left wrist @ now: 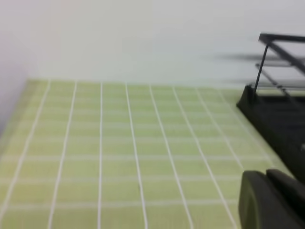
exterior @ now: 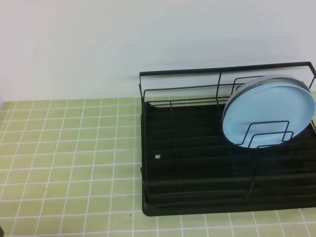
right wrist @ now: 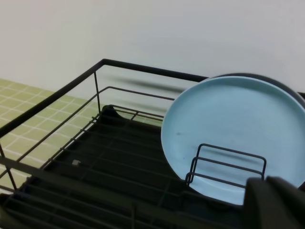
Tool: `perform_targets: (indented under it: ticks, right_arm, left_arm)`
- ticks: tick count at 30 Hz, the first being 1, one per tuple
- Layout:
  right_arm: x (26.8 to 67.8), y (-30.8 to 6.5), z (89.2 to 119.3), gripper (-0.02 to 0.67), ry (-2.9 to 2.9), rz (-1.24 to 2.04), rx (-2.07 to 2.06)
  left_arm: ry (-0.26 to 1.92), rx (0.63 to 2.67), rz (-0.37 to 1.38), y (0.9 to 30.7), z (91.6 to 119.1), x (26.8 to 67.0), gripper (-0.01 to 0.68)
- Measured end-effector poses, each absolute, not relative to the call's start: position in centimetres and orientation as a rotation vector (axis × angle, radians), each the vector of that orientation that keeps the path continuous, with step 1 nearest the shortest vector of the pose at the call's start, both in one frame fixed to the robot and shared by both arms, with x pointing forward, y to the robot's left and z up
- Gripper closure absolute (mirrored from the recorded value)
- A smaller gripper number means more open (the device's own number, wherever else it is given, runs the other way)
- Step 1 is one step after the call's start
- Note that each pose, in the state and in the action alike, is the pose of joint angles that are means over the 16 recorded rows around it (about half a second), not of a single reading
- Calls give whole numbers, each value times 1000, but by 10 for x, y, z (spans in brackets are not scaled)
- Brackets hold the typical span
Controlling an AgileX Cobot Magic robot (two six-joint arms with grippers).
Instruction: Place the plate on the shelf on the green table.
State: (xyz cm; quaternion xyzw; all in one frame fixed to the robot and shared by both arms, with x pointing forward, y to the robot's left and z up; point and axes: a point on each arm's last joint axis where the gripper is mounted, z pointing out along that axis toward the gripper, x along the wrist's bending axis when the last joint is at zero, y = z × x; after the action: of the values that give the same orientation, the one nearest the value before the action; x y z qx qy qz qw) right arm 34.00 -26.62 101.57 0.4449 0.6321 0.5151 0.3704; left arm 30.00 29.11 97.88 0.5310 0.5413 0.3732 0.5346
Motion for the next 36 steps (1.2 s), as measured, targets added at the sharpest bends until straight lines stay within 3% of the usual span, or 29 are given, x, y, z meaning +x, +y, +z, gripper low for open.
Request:
perform_targets:
  ticks: [9,36]
  right_arm:
    - [340,-266,1016,652,1622,1322,1141]
    - [339,-267,1017,652,1610,1326,1138]
  left_arm:
    - [1346,1310,864,293,951,294,673]
    - [1346,1324,874,293,949,292,673]
